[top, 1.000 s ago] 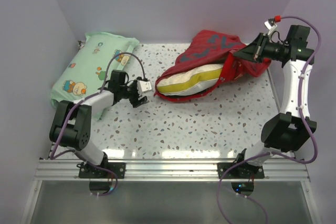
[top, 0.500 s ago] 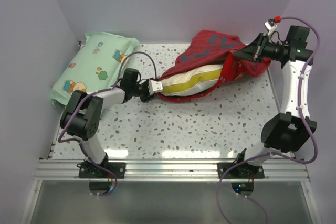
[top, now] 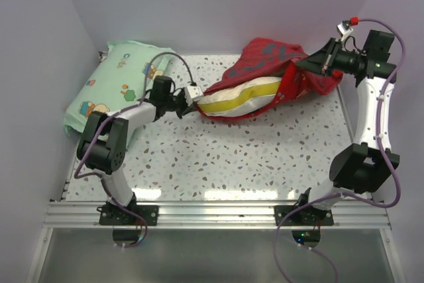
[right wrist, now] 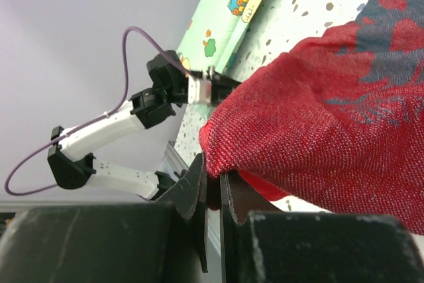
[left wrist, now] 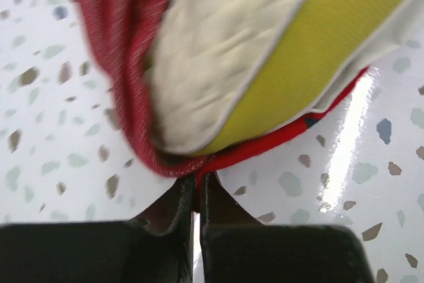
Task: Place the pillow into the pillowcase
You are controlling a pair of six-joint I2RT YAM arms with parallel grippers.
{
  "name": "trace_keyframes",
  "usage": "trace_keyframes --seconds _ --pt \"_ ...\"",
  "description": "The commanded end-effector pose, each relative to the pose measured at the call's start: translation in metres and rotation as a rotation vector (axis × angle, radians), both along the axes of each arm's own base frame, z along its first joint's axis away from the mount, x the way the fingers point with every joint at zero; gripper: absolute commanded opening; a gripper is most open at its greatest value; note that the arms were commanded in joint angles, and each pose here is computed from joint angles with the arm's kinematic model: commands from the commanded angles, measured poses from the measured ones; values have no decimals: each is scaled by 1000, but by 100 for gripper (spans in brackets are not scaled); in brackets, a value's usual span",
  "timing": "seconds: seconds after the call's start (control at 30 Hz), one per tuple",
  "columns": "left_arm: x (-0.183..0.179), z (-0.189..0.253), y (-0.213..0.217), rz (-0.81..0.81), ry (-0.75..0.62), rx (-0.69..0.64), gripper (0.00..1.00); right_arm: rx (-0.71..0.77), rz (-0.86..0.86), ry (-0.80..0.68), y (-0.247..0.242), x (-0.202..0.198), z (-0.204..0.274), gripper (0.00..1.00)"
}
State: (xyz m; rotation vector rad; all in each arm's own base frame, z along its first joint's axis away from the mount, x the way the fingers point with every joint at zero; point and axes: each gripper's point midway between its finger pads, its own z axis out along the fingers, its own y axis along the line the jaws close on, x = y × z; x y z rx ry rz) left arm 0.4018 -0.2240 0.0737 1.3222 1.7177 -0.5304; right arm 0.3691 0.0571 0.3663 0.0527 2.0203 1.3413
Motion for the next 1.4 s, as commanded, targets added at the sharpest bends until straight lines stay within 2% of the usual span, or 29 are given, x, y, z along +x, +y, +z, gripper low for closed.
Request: trace_keyframes --seconds 0.0,0.03,0.13,0.17,0.2,0.27,0.33,0.4,0.43,0.47,0.53,0.57,0.67,0.7,0.73,0.8,0.87,0.9,0.93,0.97,1.0,1.03,1.07,1.13,1.2,1.23,1.27,1.3,1.37 --pt "50 123 44 198 -118 -227 0 -11 12 -275 3 -15 80 0" --pt "58 175 52 232 -170 -297 0 -11 2 -306 1 -14 90 0" --pt "65 267 93 343 -304 -417 0 -31 -50 -438 -7 -9 138 0" --pt "59 329 110 362 -446 -470 0 -51 -60 -510 -7 -15 164 0" --pt "52 359 115 374 -504 -501 0 -39 -74 -523 -8 -16 175 0" --pt "27 434 119 372 -642 -594 0 -65 -114 -669 -11 -24 213 0" --pt "2 490 121 364 -731 -673 0 -67 -149 -755 -13 -34 242 0" --pt "-11 524 122 352 -782 -718 0 -81 -218 -854 -16 -47 278 0" --pt "-29 559 122 331 -836 -759 0 -86 -269 -877 -28 -43 287 0" --pt "-30 571 123 330 -850 -775 0 -101 -295 -949 -26 -57 309 0" --pt "-45 597 122 306 -897 -810 0 -83 -364 -985 -33 -60 326 0" --pt "-57 613 121 282 -930 -823 0 -62 -371 -941 -36 -53 318 0" --pt "-53 596 111 249 -826 -810 0 22 -299 -789 -20 -44 277 0" --pt "-47 581 107 250 -793 -792 0 -5 -259 -763 -9 -39 257 0" --pt "-25 544 108 299 -727 -761 0 -21 -256 -712 -5 -36 237 0" --pt "-26 525 106 303 -694 -745 0 -65 -240 -665 4 -37 203 0" --pt "-13 516 112 350 -655 -749 0 -58 -213 -654 9 -35 198 0" --pt "-12 526 116 360 -675 -754 0 -72 -241 -651 -3 -30 203 0" --pt "-17 558 124 380 -744 -789 0 -81 -273 -686 -13 -29 220 0" --pt "-23 583 138 404 -816 -814 0 -100 -303 -812 -16 -50 266 0" --pt "-30 604 146 420 -873 -841 0 -58 -359 -845 -42 -44 288 0" --pt "-48 644 158 444 -985 -889 0 -59 -374 -967 -40 -69 325 0" --pt "-58 662 164 458 -1041 -912 0 13 -391 -945 -51 -66 335 0" --pt "-84 695 173 465 -1153 -953 0 -10 -432 -1060 -57 -87 362 0" --pt "-91 701 175 465 -1194 -960 0 -2 -471 -1086 -58 -95 369 0" --pt "-95 701 175 464 -1200 -960 0 25 -495 -1027 -72 -76 353 0" --pt "-92 695 174 466 -1185 -949 0 24 -484 -1021 -72 -74 346 0" --pt "-71 674 174 485 -1127 -918 0 2 -476 -1028 -63 -83 342 0" --pt "-72 659 172 490 -1107 -874 0 -68 -478 -992 -69 -72 320 0"
